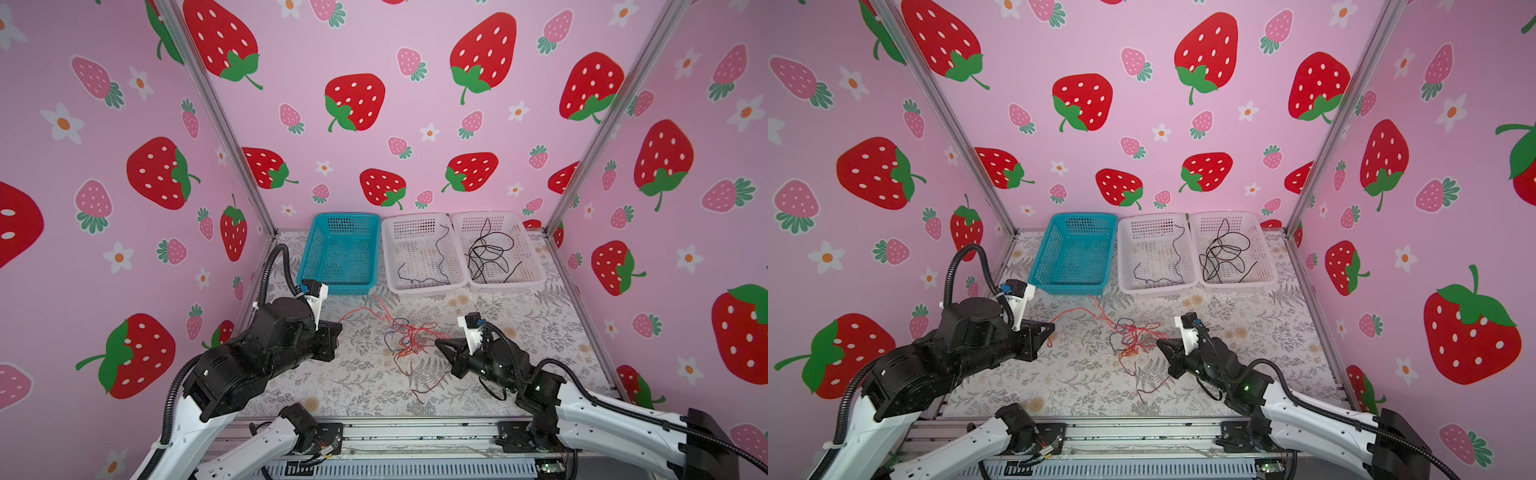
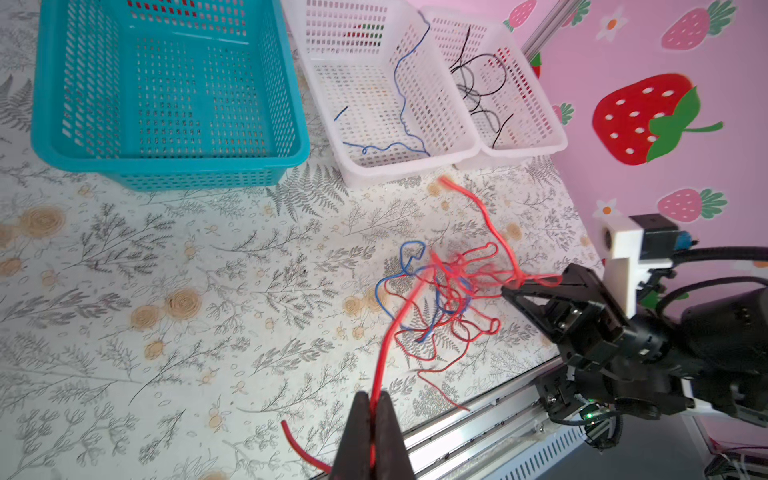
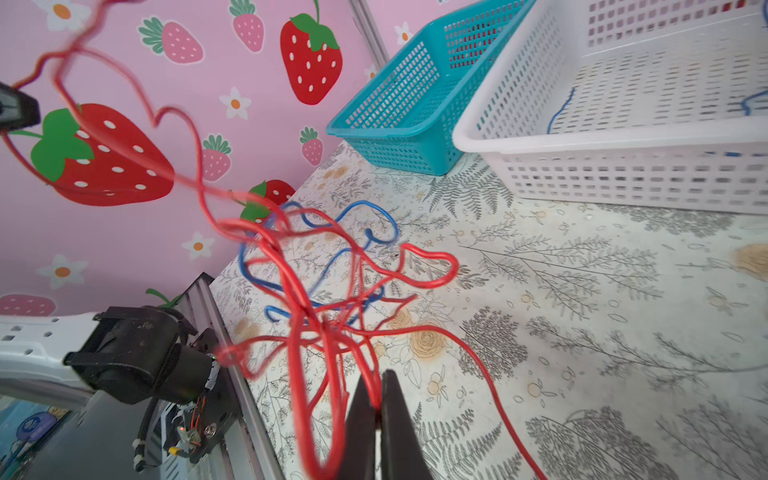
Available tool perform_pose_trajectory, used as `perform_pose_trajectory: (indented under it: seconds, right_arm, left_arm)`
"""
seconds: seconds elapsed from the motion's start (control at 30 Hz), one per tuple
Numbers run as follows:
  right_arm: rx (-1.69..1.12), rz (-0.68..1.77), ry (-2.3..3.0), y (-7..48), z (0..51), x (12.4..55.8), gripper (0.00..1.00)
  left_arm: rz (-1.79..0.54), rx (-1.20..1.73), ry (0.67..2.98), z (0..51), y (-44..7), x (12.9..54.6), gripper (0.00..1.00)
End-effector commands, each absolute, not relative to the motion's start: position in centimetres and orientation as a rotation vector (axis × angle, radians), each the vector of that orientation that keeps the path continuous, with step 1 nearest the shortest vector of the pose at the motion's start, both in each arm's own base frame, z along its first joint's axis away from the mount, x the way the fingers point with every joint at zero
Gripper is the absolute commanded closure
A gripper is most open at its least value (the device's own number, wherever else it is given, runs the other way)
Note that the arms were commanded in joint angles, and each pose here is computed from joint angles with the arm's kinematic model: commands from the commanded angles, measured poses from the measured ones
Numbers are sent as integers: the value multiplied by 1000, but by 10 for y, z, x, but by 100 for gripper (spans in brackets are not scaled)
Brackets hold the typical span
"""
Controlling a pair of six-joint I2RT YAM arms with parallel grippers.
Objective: Untangle the cables
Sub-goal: 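Lift the red wire with both grippers, drawing the strands apart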
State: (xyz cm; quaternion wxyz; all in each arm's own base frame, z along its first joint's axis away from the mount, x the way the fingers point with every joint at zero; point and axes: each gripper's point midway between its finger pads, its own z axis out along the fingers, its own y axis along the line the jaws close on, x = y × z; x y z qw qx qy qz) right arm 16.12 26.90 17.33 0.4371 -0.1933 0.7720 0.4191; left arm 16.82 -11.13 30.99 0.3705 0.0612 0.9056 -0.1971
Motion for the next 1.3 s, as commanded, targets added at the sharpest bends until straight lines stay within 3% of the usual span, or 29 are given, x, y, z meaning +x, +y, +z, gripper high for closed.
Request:
perform_pose_trajectory:
  seconds: [0.0, 0.37, 0.5, 1.03, 1.27]
  right_arm:
    - [-395, 930, 2047, 243, 140, 170, 100]
    - [-705, 1098, 1935, 279, 177, 146, 100]
    - [-709, 961, 1917, 279, 195, 165, 100]
    - [-800, 837, 1786, 320, 260, 198, 100]
    - [-842, 717, 1818, 327, 254, 213, 100]
  left_arm:
    - [-415, 138, 2315, 317, -93, 169, 100]
    - [-725, 219, 2434, 285, -147, 177, 100]
    - [-776, 238, 2457, 278, -157, 179, 100]
    - [-842, 328, 2590, 248, -171, 168, 100]
    - [-835, 387, 2611, 247, -167, 156, 100]
